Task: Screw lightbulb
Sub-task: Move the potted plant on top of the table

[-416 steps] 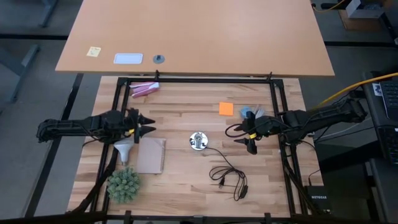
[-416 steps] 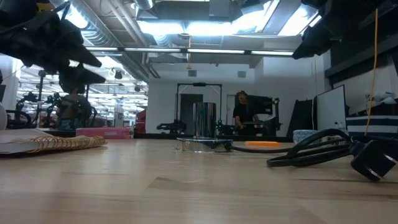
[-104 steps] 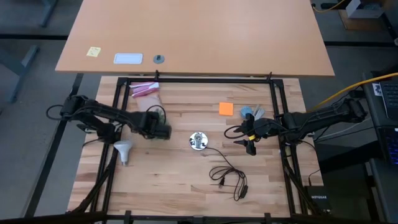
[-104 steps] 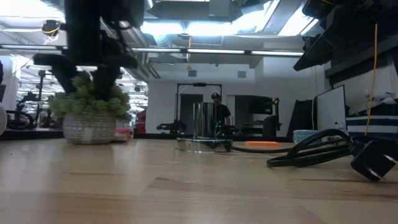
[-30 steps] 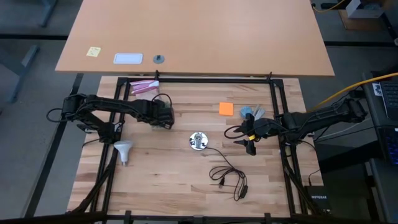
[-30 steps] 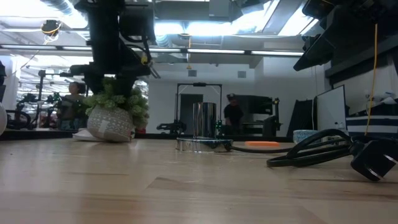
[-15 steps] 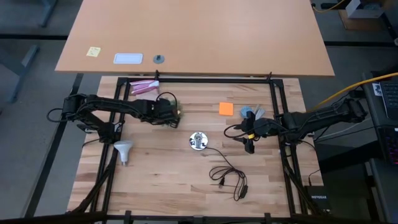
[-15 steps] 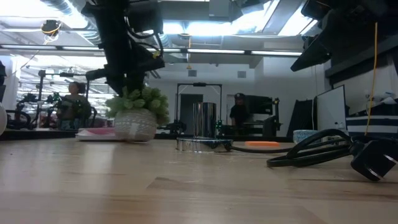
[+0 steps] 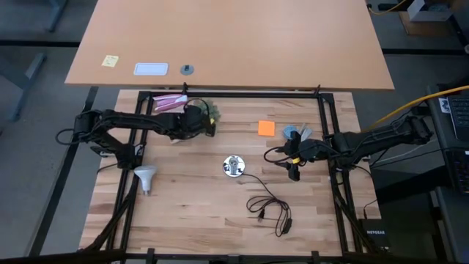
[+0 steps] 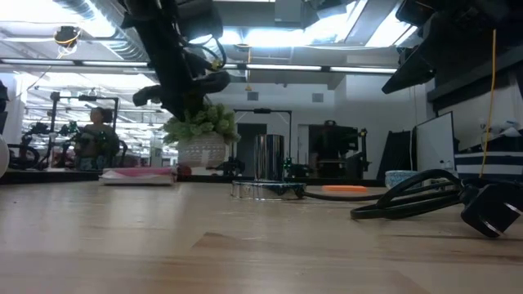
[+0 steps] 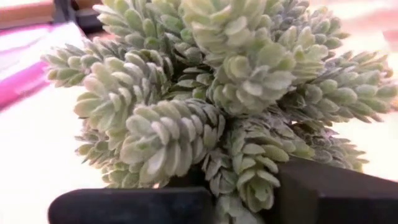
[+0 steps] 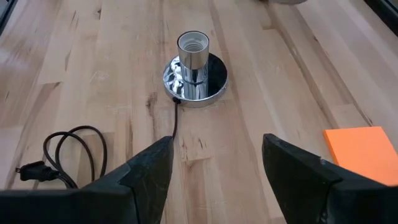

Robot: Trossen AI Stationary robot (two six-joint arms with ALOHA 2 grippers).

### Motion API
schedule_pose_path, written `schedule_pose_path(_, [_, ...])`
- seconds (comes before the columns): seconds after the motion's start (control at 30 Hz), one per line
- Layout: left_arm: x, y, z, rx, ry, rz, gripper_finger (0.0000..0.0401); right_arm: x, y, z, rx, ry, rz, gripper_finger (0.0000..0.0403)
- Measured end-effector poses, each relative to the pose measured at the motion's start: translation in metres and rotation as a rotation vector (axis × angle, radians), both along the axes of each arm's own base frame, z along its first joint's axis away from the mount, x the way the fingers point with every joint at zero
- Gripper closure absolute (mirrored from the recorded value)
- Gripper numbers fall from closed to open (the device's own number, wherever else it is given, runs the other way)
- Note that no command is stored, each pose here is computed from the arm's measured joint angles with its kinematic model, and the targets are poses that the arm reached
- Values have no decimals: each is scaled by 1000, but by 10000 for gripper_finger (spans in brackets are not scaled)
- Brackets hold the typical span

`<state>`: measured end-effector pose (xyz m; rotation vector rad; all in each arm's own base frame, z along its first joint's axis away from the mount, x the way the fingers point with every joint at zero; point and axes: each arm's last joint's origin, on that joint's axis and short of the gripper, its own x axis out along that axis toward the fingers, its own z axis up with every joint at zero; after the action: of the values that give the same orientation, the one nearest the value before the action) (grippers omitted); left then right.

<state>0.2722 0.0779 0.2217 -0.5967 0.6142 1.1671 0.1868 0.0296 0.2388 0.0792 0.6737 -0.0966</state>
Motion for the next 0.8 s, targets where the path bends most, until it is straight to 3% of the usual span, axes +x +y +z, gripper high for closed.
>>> schedule_pose_path(0.27, [-3, 50, -5, 52, 7, 67, 376, 0, 0, 0, 0, 0, 0, 157])
schedule_pose_path(0.53, [0, 97, -41, -34, 33, 74, 369, 0, 0, 0, 0, 1, 0, 157])
schedule_pose_path(0.8, [4, 107, -52, -30, 12, 71, 368, 0, 0, 0, -1, 0, -2, 157])
